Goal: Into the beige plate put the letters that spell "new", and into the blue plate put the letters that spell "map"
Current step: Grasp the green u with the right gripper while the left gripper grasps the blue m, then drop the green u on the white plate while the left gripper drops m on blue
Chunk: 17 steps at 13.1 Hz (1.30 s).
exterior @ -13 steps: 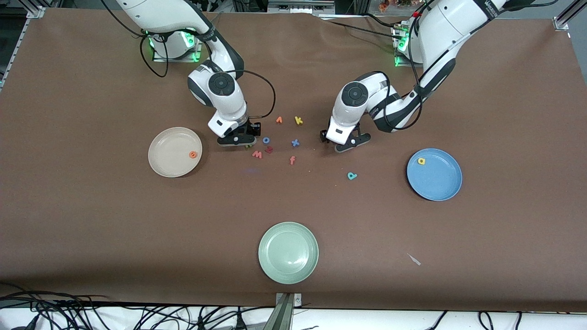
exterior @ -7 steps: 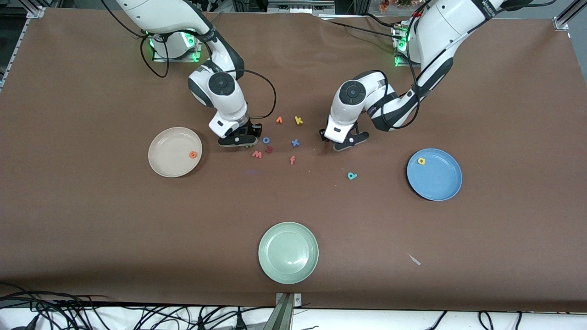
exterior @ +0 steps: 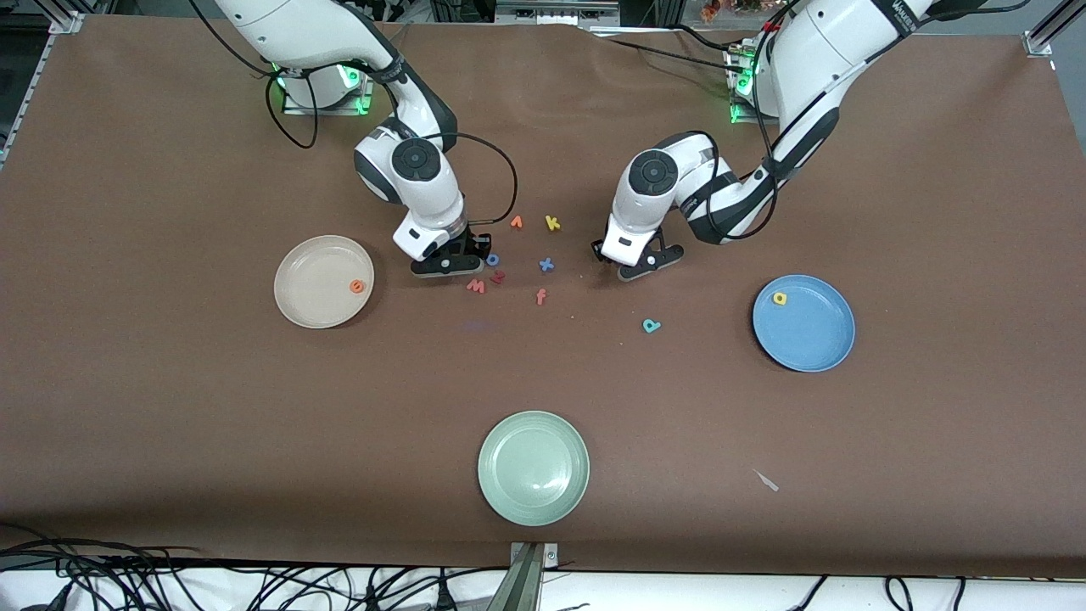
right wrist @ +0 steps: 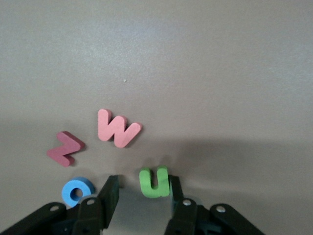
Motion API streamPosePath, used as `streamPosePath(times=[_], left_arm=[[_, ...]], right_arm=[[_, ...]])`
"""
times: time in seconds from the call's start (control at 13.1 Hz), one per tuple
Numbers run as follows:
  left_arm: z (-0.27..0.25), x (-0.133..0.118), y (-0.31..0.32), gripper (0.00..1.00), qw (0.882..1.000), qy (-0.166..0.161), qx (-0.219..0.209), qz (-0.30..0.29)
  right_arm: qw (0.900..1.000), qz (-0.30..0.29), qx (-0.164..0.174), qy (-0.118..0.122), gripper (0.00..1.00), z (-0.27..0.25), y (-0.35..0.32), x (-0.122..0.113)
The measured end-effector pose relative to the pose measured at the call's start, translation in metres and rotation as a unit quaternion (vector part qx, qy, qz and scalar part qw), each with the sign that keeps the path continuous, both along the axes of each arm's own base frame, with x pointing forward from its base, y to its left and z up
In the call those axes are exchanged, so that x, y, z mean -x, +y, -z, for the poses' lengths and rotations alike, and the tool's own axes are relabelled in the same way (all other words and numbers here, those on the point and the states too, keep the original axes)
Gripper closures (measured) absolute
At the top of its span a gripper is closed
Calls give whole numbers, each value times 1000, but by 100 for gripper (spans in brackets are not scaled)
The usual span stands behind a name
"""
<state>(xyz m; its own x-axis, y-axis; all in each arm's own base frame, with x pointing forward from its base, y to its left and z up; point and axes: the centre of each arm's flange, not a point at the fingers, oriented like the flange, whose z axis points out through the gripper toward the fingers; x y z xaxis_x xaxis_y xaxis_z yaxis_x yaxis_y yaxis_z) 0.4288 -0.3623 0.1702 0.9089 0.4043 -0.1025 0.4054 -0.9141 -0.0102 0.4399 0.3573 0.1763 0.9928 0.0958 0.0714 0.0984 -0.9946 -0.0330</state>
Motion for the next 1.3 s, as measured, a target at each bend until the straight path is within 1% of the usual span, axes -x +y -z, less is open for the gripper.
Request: streamPosePath(times=[0.08, 0.31, 0.46, 0.53, 0.61, 0.69, 0.76, 0.84, 0.92, 0.99, 1.07, 1.3], left_arm=[[0, 0, 0, 49, 1000, -2, 0, 2], [0, 0, 0, 49, 1000, -6, -2, 10], [0, 1, -1, 49, 1000, -10, -3, 16], [1, 1, -1, 49, 1000, -10, -4, 18], [1, 1, -1, 49, 1000, -11, -4, 19], [0, 1, -1, 50, 1000, -13, -5, 21], [0, 0, -1, 52, 1000, -14, -5, 22], [0, 0, -1, 52, 1000, -14, -5, 22], [0, 0, 0, 56, 1000, -16, -6, 24], [0, 1, -1, 57, 999, -20, -8, 31], [0, 1, -1, 57, 999, -23, -9, 37], [0, 2, -1, 59, 999, -25, -11, 40]], right_arm=[[1000, -4, 1, -1, 51, 1, 1, 1], [1000, -10, 3, -3, 53, 2, 2, 2], [1000, -10, 3, -4, 58, 1, 1, 1], [1000, -10, 3, -5, 65, 1, 1, 0], [1000, -11, 3, -5, 66, 1, 1, 0], [1000, -11, 4, -5, 71, 1, 0, 0], [1000, -11, 4, -5, 72, 1, 0, 0], [1000, -11, 4, -6, 74, 1, 0, 0], [1000, -12, 5, -7, 74, 1, -1, -1], [1000, -14, 7, -10, 74, 0, -5, -6], [1000, -22, 13, -13, 74, -3, -12, -12], [996, -69, 62, -13, 74, -24, -51, -40]])
